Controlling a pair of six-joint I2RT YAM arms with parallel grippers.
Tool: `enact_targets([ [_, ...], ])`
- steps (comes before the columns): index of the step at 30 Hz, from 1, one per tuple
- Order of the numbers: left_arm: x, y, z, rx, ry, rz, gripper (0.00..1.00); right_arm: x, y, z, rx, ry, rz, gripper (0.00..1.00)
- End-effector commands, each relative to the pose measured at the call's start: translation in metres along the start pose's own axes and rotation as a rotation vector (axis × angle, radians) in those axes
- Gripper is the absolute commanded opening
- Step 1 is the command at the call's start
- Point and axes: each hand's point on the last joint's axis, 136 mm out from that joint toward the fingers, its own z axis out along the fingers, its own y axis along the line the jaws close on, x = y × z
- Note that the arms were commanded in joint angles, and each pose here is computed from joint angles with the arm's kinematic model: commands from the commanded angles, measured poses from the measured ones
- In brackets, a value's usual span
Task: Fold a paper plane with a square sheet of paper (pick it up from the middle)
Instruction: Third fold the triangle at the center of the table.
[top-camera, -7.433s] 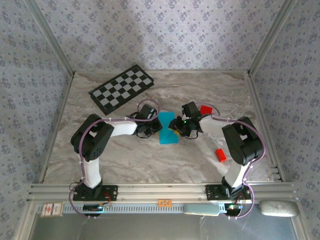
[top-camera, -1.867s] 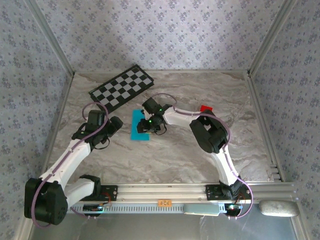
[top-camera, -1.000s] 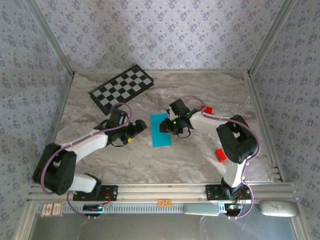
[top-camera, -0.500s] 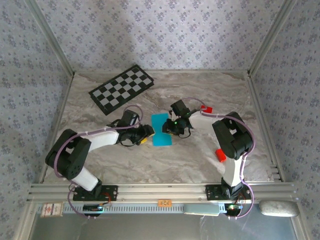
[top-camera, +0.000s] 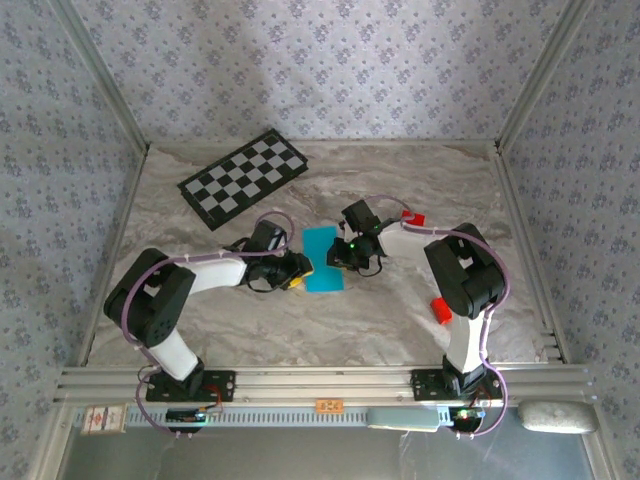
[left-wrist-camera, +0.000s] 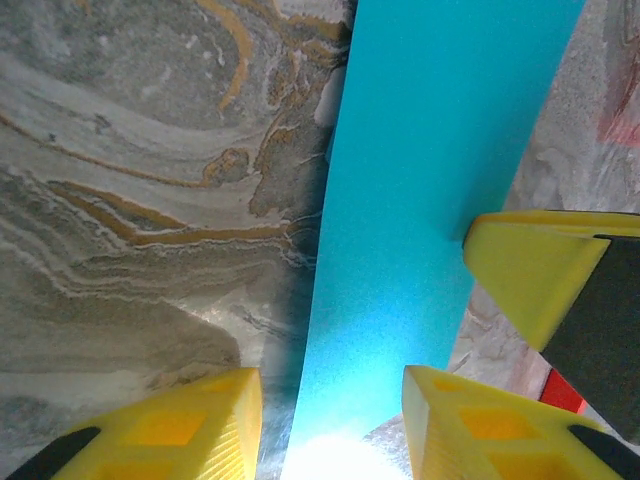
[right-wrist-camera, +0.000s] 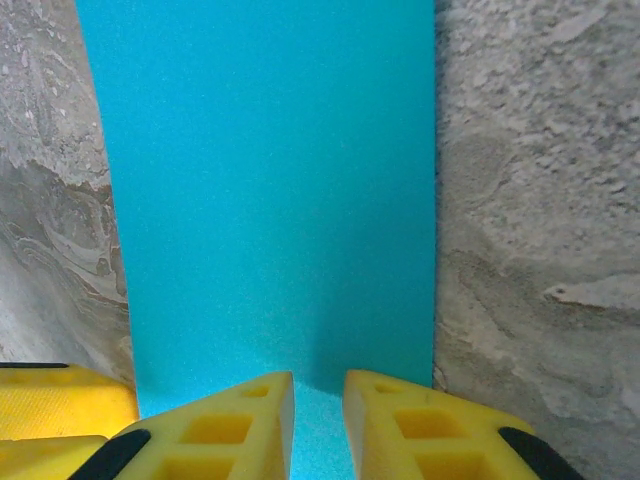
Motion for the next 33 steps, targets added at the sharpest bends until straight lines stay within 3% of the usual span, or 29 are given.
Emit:
enact_targets([
  [1,-0.001,-0.014,0.003,0.03,0.014,0.016,0.41,0.028,-0.041,0.017,0.135,0.089,0.051,0.25],
  [23,0.005,-0.024,0.009,0.103,0.062,0.004,0.22,0.023,-0.035,0.012,0.085,0.078,0.065,0.24],
  [30,0.004,-0.024,0.01,0.116,0.065,-0.03,0.08,0.008,-0.014,-0.001,-0.003,0.017,0.016,0.31],
  [33,0.002,-0.024,0.008,0.118,0.058,-0.047,0.03,-0.006,0.004,-0.018,-0.05,-0.051,-0.088,0.37],
])
